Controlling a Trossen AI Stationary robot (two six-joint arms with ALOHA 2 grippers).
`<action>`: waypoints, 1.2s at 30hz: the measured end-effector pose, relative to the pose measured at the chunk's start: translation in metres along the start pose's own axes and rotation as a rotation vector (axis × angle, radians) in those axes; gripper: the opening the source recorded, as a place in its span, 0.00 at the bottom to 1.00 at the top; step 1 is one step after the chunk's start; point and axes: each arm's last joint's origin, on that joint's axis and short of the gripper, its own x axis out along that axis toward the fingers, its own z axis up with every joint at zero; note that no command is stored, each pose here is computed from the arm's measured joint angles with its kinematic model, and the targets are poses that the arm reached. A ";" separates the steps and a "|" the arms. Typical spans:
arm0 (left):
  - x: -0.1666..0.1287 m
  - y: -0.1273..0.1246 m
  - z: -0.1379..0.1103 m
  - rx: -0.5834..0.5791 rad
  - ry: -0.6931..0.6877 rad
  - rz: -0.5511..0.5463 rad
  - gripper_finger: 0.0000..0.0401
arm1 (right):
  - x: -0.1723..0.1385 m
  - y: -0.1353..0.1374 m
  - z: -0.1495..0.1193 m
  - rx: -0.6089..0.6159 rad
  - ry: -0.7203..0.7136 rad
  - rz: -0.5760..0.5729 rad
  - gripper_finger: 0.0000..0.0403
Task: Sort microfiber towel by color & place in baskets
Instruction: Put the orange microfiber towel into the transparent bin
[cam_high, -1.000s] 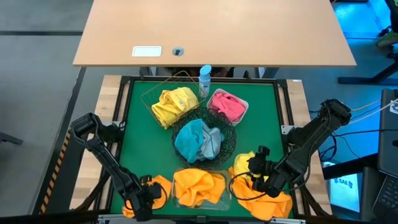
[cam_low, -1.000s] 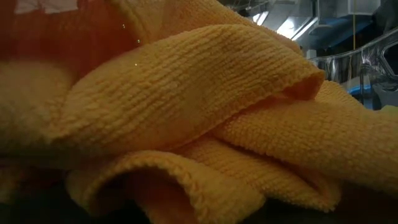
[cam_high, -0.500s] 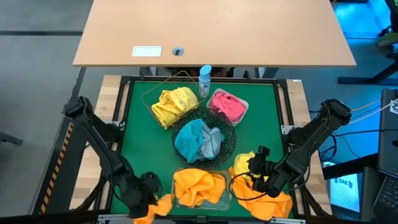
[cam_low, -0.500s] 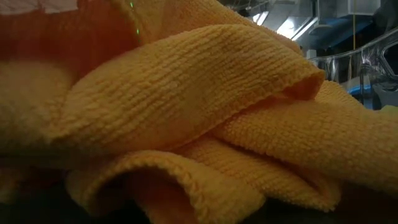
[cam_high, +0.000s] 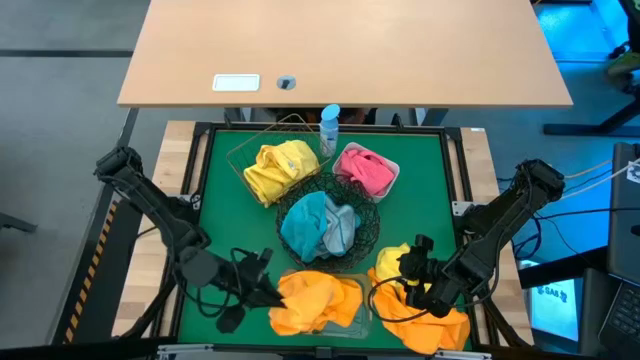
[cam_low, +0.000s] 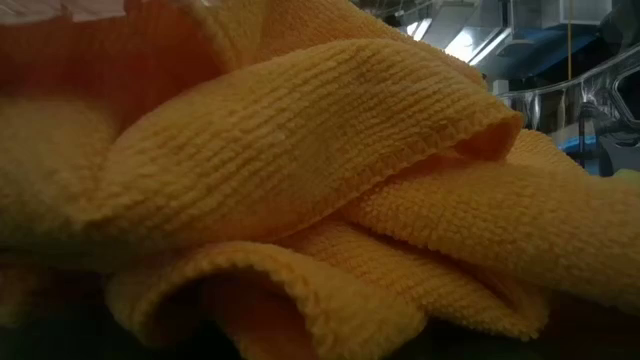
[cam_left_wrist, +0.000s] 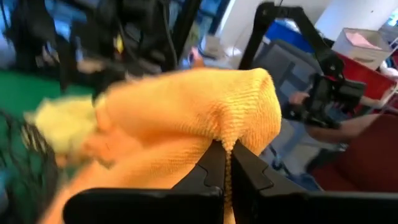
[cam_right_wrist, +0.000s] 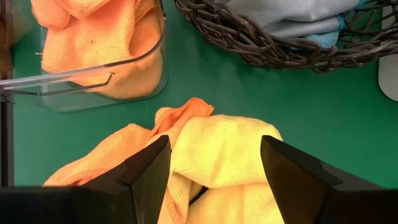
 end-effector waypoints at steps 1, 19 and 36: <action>0.002 0.002 0.003 0.024 -0.020 0.001 0.00 | 0.000 0.000 0.000 0.002 -0.001 0.002 0.61; 0.069 0.039 -0.035 0.143 0.033 0.053 0.00 | 0.000 0.004 0.003 0.026 -0.025 0.039 0.61; 0.072 0.061 -0.084 -0.022 0.431 0.178 0.06 | 0.000 0.004 0.003 0.025 -0.025 0.038 0.61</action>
